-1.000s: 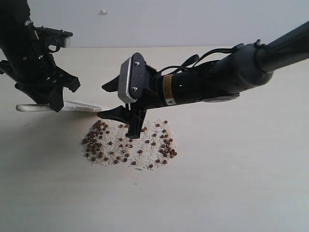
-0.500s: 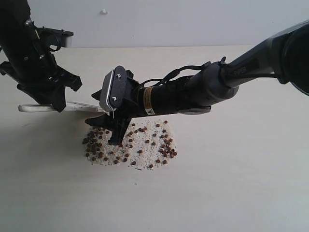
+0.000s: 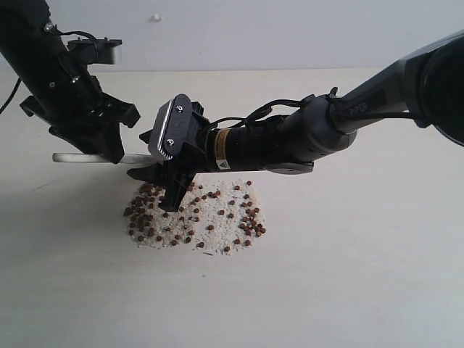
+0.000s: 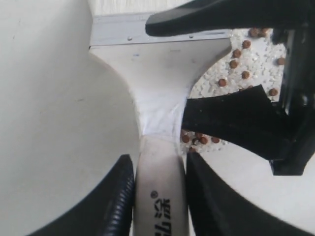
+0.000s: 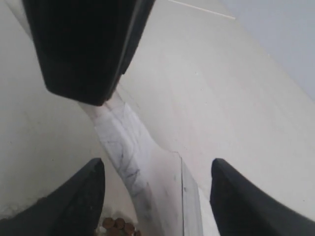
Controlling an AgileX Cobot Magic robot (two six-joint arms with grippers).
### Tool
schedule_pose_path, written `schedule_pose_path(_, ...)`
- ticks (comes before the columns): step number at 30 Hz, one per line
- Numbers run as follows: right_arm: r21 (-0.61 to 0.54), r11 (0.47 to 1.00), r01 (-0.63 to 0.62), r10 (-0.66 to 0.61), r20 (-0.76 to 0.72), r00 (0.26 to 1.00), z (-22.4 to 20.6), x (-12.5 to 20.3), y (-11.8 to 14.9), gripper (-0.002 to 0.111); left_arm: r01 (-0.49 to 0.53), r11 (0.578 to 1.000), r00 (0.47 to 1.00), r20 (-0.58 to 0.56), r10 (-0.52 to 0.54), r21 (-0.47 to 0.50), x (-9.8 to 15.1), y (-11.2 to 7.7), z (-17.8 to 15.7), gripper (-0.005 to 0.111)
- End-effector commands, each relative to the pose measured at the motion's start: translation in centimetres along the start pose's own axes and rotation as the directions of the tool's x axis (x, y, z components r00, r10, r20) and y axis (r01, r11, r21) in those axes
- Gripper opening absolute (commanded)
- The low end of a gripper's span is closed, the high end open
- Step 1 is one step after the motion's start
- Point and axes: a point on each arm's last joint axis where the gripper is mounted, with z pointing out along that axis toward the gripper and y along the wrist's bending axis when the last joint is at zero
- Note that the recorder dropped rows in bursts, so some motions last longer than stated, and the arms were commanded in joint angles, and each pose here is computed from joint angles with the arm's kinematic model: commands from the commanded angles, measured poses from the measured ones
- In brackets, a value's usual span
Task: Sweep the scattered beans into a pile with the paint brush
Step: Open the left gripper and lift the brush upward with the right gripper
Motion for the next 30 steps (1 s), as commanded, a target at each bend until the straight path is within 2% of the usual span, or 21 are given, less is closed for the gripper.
schedule_pose_path(1, 0.008, 1.000, 0.002, -0.002, 0.010, 1.000, 0.1, -0.2, -0.2, 0.053, -0.006, 1.000, 0.998, 0.064, 0.005, 0.014, -0.5, -0.5, -0.6, 0.000)
schedule_pose_path(5, 0.007, 1.000, 0.002, -0.002, 0.014, 1.000, 0.1, -0.2, -0.2, 0.044, -0.005, 1.000, 0.996, 0.088, 0.005, 0.009, -0.7, -0.4, -0.6, 0.000)
schedule_pose_path(7, 0.007, 1.000, 0.002, -0.002, 0.014, 1.000, 0.1, -0.2, -0.2, 0.034, -0.004, 1.000, 0.995, 0.098, 0.002, 0.010, -0.8, -0.4, -0.6, 0.000)
schedule_pose_path(12, 0.018, 1.000, 0.015, -0.015, 0.030, 0.999, 0.2, -0.8, -0.7, 0.000, -0.005, 1.000, 0.991, 0.131, 0.005, 0.003, -1.1, -0.4, -0.6, 0.000)
schedule_pose_path(17, 0.033, 0.999, 0.029, -0.030, 0.048, 0.998, 0.5, -1.5, -1.3, 0.000, -0.031, 1.000, 0.987, 0.158, 0.031, -0.005, -1.4, -0.3, -0.7, 0.000)
schedule_pose_path(21, 0.034, 0.998, 0.048, -0.050, 0.052, 0.997, 0.6, -1.8, -1.5, 0.000, -0.024, 0.999, 0.965, 0.259, 0.032, -0.033, -2.3, 0.1, -0.9, 0.006)
schedule_pose_path(25, 0.034, 0.996, 0.079, -0.080, 0.044, 0.996, 0.6, -1.7, -1.5, 0.000, -0.010, 0.998, 0.928, 0.372, 0.031, -0.059, -3.4, 0.6, -1.9, 0.030)
schedule_pose_path(30, 0.033, 0.994, 0.108, -0.109, 0.021, 0.994, 0.6, -1.5, -1.5, 0.000, 0.018, 0.997, 0.867, 0.498, 0.024, -0.080, -4.9, 1.2, -3.9, 0.079)
